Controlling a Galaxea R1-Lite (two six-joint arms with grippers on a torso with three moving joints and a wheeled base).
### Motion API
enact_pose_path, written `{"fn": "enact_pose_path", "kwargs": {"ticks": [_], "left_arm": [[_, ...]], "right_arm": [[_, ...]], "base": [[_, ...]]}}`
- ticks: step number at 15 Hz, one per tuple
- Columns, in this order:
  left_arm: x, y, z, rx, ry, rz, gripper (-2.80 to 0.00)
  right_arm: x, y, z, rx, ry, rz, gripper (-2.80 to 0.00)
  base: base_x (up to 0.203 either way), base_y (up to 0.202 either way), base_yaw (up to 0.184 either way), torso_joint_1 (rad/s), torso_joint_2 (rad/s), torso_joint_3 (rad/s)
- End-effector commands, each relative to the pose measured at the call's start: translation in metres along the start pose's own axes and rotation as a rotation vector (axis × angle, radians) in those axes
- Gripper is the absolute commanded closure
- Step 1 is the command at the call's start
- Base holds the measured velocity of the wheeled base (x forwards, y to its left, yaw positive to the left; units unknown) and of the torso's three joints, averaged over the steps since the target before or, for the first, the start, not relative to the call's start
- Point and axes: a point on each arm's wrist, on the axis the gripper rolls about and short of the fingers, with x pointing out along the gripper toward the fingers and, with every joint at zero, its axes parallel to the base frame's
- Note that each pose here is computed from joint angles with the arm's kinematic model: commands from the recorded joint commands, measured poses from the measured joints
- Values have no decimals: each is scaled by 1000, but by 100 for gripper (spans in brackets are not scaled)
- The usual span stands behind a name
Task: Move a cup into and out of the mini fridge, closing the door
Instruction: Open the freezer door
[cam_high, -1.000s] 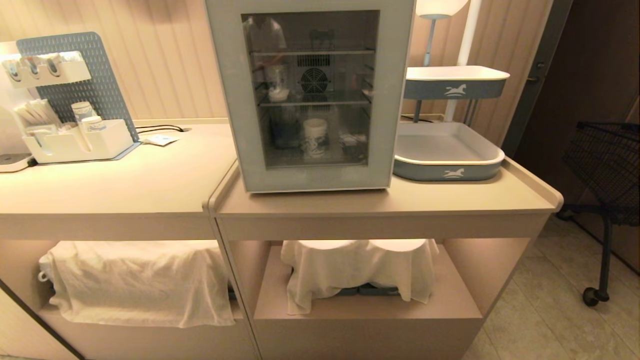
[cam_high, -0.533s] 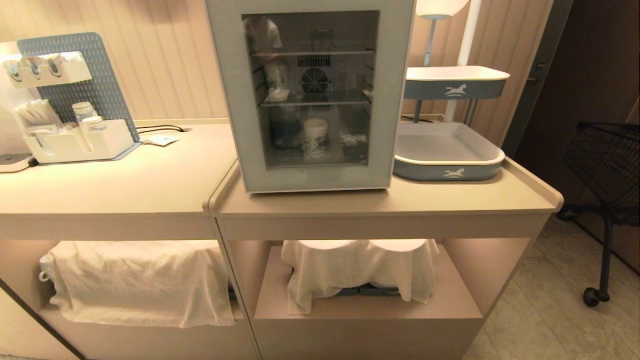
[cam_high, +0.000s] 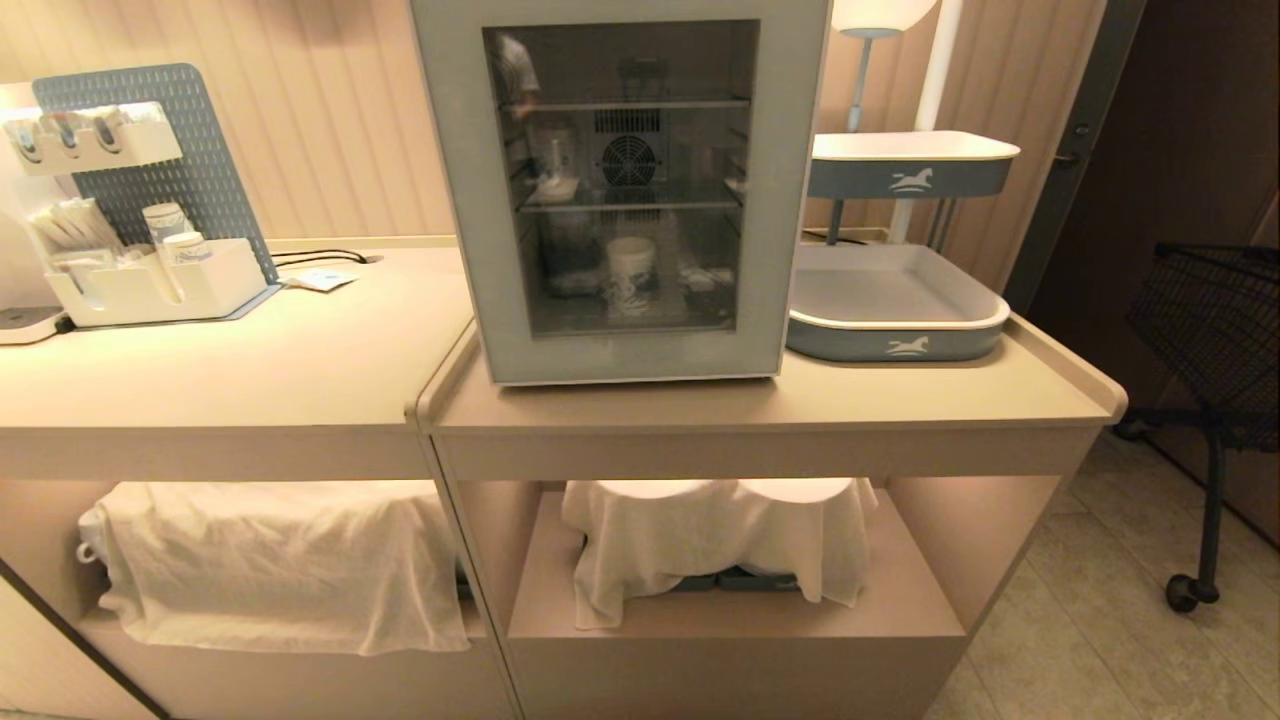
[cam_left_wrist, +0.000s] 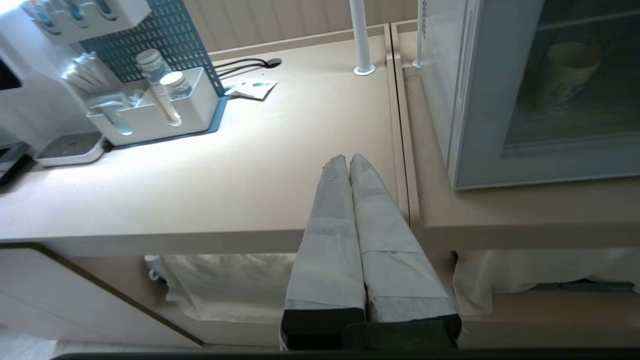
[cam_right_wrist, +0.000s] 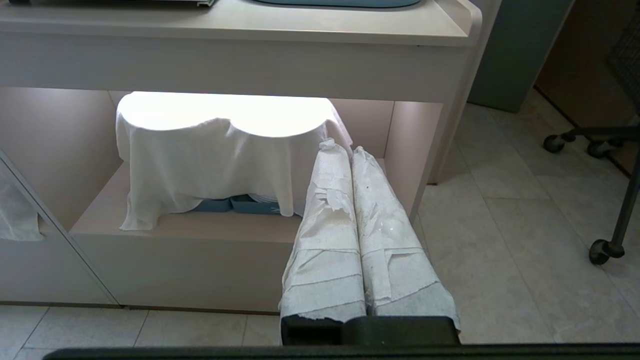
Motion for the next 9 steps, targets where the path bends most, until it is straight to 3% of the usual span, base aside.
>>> {"fn": "enact_pose_path", "kwargs": {"ticks": [1, 5, 9], "left_arm": [[93, -9, -13, 4, 123, -19, 0], [155, -15, -23, -35, 122, -134, 0], [201, -13, -46, -150, 185, -166, 0]], "right_arm": [[0, 0, 0, -1, 1, 1, 0], [0, 0, 0, -1, 0, 1, 0], [0, 0, 0, -1, 0, 1, 0]], "base": [[0, 0, 0, 0, 0, 0], [0, 0, 0, 0, 0, 0], [0, 0, 0, 0, 0, 0]]}}
